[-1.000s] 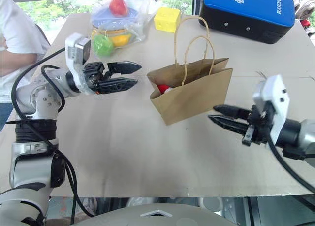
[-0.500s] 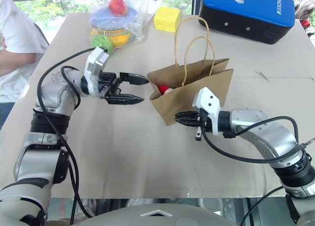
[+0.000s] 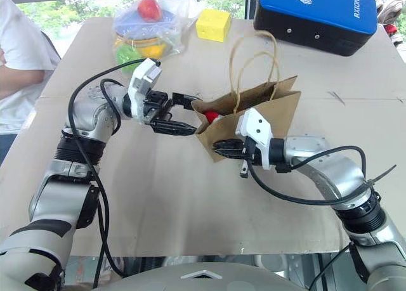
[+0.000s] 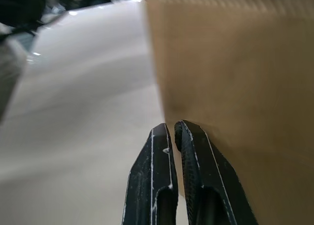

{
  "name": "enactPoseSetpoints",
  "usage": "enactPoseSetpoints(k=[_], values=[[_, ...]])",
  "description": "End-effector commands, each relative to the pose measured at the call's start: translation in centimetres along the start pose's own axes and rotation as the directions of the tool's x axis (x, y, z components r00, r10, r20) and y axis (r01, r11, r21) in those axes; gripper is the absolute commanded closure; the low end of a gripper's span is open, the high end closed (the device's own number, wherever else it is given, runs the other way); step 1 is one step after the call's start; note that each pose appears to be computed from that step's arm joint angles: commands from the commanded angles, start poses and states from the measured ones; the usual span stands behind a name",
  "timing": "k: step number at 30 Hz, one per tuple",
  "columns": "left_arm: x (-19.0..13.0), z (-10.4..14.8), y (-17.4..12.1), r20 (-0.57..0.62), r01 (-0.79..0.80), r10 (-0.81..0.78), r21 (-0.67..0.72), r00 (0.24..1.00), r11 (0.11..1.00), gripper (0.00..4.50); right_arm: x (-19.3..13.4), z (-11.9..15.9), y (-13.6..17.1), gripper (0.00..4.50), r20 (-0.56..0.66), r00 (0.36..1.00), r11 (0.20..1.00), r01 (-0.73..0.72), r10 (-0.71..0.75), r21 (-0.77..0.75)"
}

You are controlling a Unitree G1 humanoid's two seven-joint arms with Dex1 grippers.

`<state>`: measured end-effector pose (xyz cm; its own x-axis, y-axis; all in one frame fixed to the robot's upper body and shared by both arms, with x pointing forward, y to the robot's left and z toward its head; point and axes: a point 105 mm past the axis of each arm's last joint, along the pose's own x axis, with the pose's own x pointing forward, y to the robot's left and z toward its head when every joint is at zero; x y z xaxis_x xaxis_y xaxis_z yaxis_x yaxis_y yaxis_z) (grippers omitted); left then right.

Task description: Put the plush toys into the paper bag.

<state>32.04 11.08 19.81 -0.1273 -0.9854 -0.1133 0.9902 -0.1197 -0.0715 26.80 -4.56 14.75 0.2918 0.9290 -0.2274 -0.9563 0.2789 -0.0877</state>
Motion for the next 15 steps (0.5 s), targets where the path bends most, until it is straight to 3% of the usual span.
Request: enactPoseSetpoints(k=[1, 7, 15], values=[[-0.2, 0.7, -0.9, 0.011, 0.021, -0.021, 0.033, 1.0, 0.999, 0.0, 0.1, 1.0, -0.9, 4.37, 0.053, 0.997, 0.998, 0.057, -0.056, -0.028], [0.4, -0.1, -1.5, 0.002, 0.003, -0.003, 0.07, 1.0, 0.998, 0.0, 0.3, 1.0, -1.0, 4.37, 0.077, 0.994, 0.997, 0.077, -0.076, -0.01], [2.7, -0.5, -1.1, 0.057, -0.202, 0.194, 0.184, 0.979, 0.962, 0.0, 0.5, 1.5, -0.8, 4.37, 0.105, 0.992, 0.998, 0.065, -0.064, -0.005]])
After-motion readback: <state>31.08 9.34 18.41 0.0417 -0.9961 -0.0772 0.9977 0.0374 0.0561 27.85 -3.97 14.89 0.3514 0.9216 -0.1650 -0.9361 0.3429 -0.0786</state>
